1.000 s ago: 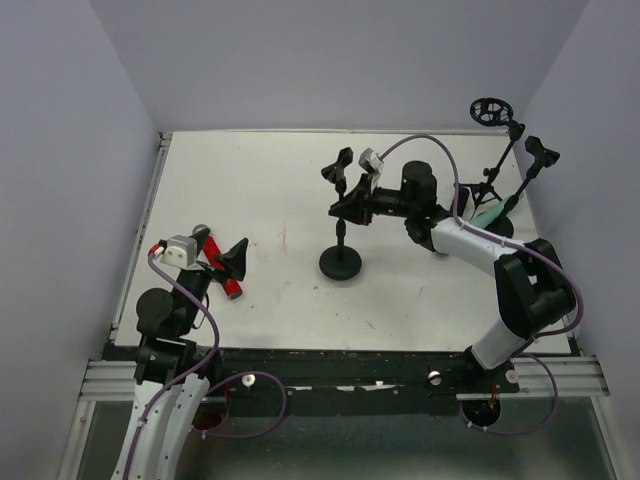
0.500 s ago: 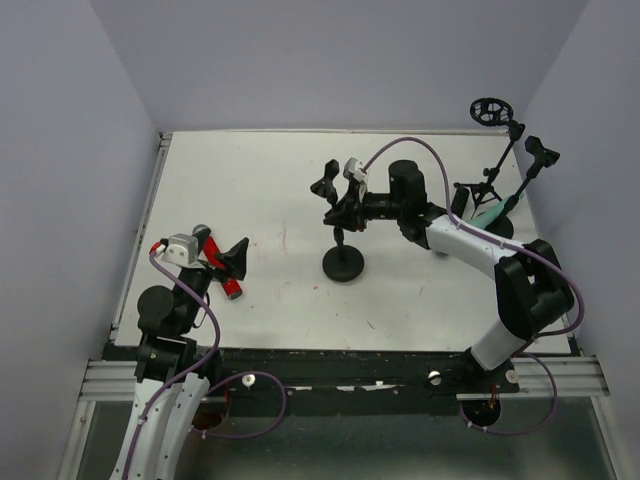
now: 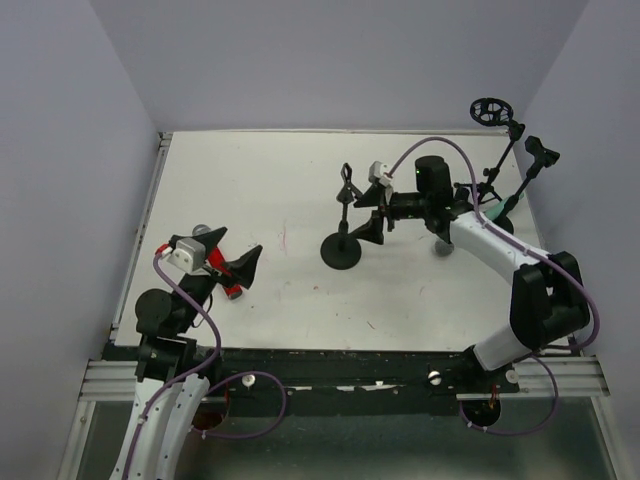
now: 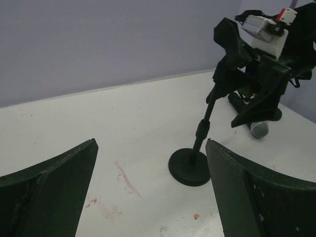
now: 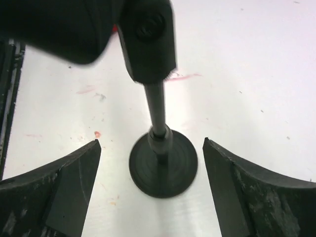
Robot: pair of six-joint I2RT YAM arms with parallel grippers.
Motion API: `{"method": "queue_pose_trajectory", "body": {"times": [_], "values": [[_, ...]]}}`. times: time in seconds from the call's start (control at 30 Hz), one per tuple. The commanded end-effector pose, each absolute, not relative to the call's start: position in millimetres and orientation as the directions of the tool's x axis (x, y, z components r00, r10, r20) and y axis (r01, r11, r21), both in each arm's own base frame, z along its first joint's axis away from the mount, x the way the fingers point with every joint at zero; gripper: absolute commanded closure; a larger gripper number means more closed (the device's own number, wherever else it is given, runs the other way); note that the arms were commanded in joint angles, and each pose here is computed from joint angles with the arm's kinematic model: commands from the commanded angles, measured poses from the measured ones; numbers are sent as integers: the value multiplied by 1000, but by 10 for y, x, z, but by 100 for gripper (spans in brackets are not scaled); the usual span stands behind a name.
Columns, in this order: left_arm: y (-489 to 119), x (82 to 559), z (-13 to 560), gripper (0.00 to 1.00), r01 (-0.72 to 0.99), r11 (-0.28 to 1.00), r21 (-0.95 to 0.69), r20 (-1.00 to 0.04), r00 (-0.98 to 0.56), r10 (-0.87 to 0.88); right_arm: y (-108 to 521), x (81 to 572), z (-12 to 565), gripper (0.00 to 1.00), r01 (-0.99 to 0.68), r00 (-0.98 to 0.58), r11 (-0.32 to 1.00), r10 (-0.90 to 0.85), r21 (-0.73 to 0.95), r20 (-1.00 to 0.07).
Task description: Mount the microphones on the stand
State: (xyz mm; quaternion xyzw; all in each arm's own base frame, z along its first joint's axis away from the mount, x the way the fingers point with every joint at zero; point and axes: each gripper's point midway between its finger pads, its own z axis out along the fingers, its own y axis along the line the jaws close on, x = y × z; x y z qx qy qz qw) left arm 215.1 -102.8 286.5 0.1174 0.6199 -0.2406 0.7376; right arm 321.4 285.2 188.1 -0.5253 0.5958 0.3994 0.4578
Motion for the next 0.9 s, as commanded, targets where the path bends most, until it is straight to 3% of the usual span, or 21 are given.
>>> {"method": "queue_pose_trajectory", "body": {"times": [0.0,0.17,0.37,0.6,0.87], "values": [[-1363,1988,2940,3,680,726,-104,-965,108,-239,2602,3030,1897,7,-995,-2,100,-292,-29,-957],[-1564,2057,2877,7,714,639,-287,-941,-86,-327,2385,3085,1859,4,-976,-64,217,-301,-3,-952],[-1919,2263,2476,7,605,656,-451,-892,-287,-348,2103,3181,2060,0,-935,-189,329,-154,130,-970],[-2283,2502,2258,6,482,777,-406,-914,-204,-351,1997,3198,2142,0,-922,-223,344,-96,177,-970],[-2678,2918,2339,11,363,885,-291,-949,10,-316,2003,3214,2049,0,-918,-273,329,-113,223,-955]]}}
